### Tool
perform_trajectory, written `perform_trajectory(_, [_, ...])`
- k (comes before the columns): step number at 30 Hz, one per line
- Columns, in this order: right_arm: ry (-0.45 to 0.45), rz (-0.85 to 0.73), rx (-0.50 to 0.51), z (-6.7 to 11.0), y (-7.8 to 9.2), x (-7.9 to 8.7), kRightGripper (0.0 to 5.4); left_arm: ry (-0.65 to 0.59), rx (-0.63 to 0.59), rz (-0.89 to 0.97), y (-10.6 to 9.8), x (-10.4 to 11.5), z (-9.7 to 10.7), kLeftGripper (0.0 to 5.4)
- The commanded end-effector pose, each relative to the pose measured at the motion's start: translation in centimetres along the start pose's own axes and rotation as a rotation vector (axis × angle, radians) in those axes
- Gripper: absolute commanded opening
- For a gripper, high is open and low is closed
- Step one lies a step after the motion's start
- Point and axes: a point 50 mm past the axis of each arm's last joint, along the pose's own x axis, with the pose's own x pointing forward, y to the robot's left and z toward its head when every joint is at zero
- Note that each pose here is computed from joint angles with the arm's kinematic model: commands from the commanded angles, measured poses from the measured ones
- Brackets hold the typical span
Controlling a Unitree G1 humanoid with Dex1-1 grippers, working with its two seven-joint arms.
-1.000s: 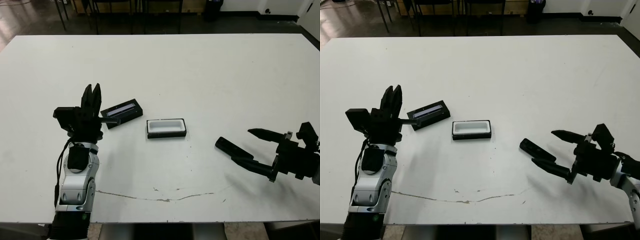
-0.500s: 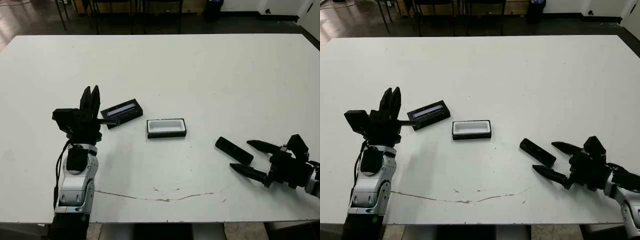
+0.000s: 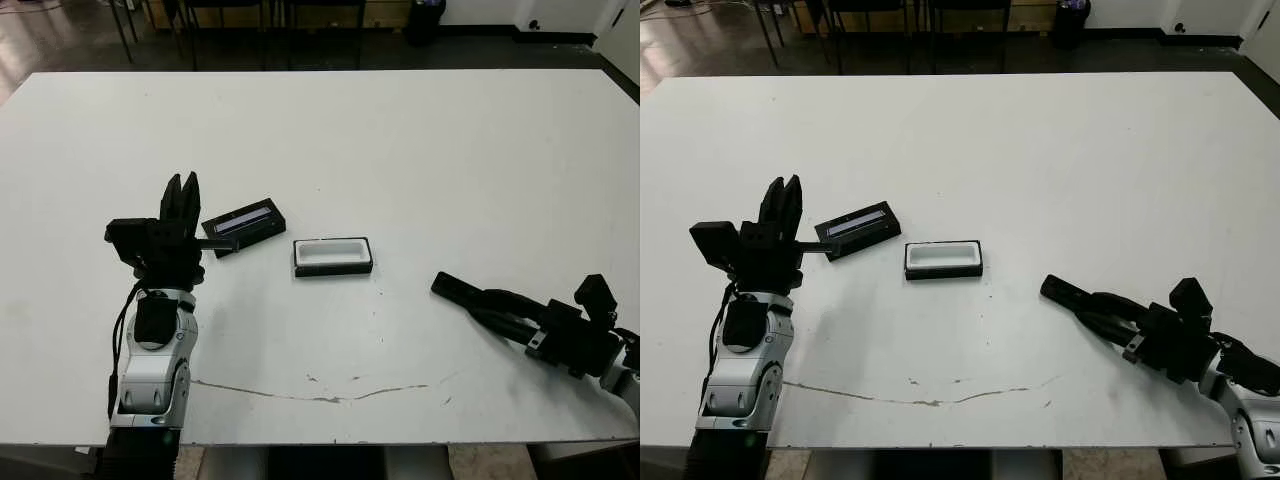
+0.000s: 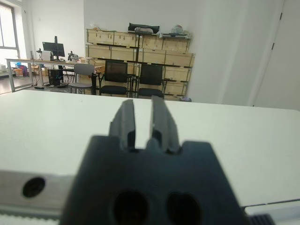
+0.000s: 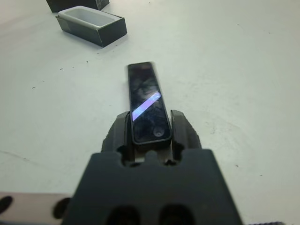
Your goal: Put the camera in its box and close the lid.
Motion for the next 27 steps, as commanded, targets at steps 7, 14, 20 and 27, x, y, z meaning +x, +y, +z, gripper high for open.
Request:
perform_trajectory(7, [0.115, 0.095, -0.149, 3.4, -1.5, -0.3, 0.09, 0.040, -0.001, 0.026, 0.0, -0.5, -0.6, 0.00])
perform_trajectory(14, [-0.113, 0.140, -0.009, 6.1, -4.3, 1.0, 0.08, 0.044, 0.010, 0.025, -0.1, -0.6, -0.6, 0.00])
perform_trajectory(20, [-0.172, 0.153, -0.059, 10.8, -5.1, 3.5, 0.08, 0.048, 0.006, 0.022, -0.2, -0.6, -0.6, 0.00])
perform_trajectory(27, [-0.160, 0.355, -0.085, 14.1, -3.6, 8.5, 0.08, 0.043, 0.011, 0.022, -0.2, -0.6, -0.6, 0.00])
